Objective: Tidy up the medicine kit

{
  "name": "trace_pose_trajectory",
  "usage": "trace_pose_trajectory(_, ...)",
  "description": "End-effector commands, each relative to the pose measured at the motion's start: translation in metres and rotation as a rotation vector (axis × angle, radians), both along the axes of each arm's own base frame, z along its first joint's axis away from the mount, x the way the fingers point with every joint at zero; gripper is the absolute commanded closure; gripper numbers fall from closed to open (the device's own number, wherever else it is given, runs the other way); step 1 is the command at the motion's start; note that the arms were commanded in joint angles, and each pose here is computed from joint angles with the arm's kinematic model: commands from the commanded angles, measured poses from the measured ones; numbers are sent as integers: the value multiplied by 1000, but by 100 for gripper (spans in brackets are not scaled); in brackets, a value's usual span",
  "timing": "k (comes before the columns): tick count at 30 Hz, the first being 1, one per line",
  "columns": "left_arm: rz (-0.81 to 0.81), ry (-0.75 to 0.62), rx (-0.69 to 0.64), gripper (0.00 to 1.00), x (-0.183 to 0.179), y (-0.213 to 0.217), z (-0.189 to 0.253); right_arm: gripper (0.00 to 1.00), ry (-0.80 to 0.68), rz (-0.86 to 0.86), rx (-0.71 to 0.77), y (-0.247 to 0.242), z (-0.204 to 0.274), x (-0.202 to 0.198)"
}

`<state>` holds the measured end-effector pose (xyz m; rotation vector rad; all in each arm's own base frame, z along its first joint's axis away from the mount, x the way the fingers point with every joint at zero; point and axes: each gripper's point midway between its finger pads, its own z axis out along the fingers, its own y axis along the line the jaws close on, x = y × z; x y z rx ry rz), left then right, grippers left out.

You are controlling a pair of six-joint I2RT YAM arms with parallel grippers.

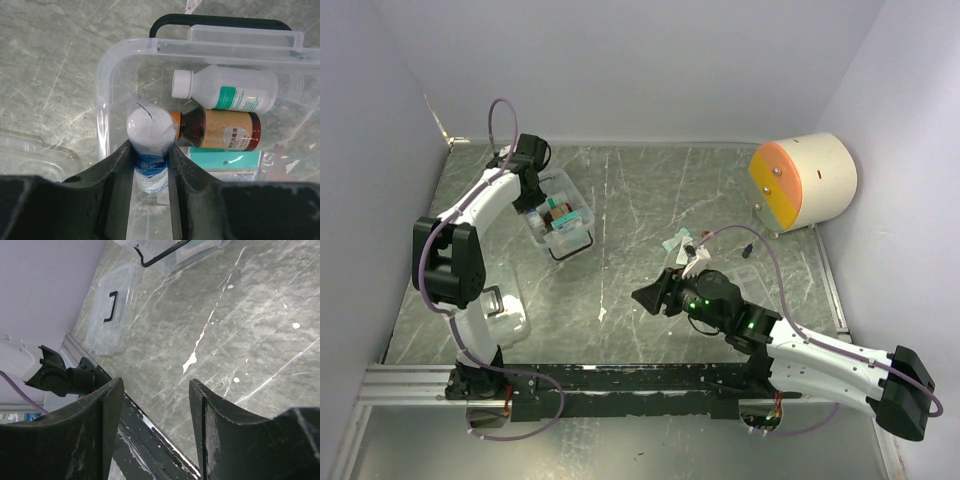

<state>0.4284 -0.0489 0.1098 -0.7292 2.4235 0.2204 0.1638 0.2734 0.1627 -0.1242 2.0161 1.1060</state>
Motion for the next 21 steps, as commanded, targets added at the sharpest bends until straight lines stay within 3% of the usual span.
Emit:
trace_pose_trajectory(1,41,25,43,58,1,10,-4,45,-4,9,-12,0,0,-1)
trace_pose_trajectory(10,40,23,90,44,0,18,6,45,-6,3,-28,3,-1,3)
trace_pose_trajectory(18,1,-32,108,61,4,12,29,45,6,6,-39,7,-4,4)
trace_pose_trajectory(21,-29,-37,116,61,2,3,35,45,9,-13,-54,4,-6,6)
